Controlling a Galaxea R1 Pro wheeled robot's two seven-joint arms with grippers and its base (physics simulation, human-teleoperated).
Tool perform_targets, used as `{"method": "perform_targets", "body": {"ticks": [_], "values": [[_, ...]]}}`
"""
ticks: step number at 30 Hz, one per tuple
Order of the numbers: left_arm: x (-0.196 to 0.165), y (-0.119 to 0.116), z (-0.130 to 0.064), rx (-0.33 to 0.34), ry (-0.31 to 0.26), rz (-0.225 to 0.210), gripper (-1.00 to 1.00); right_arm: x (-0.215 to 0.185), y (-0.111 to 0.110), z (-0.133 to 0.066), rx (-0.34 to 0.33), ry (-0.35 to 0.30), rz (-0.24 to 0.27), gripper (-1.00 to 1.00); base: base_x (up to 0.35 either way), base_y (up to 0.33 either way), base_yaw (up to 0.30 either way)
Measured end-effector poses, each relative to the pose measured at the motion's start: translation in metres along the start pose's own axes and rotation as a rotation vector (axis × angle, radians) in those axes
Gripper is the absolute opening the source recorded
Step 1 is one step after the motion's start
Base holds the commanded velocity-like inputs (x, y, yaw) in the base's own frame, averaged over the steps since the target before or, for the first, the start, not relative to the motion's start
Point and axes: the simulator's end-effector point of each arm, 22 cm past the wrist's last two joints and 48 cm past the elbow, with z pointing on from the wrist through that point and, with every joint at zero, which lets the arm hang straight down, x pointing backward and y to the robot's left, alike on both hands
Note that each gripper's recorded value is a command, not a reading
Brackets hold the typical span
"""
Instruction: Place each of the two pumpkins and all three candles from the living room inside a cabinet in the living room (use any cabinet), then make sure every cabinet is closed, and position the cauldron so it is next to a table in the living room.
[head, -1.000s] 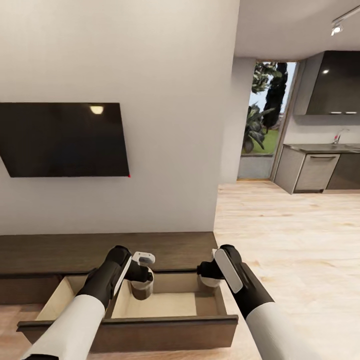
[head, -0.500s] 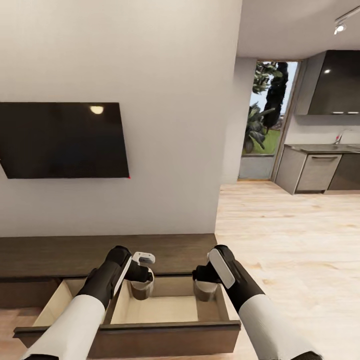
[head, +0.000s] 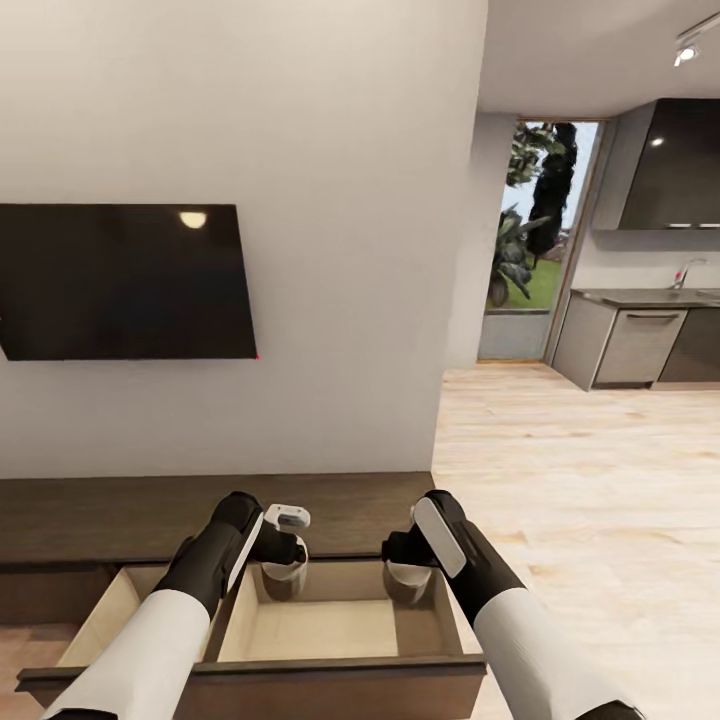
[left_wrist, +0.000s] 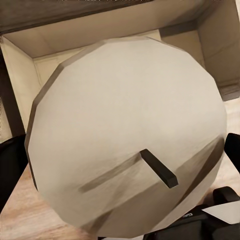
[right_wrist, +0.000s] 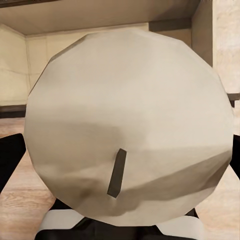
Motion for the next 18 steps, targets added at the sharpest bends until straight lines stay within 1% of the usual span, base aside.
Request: {"method": "perform_targets", "body": {"ticks": [5, 18], "values": [[0.0, 0.0, 0.0, 0.0, 0.0, 0.0, -1.0, 0.0, 0.0, 0.0, 0.0, 0.0, 0.0, -1.0, 0.005, 0.0, 0.0], [0.006, 0.002, 0.017, 0.001, 0.0, 0.0, -1.0, 0.004, -0.001, 0.017, -0.001, -0.001, -0.003, -1.0, 0.0, 0.0, 0.0]]}}
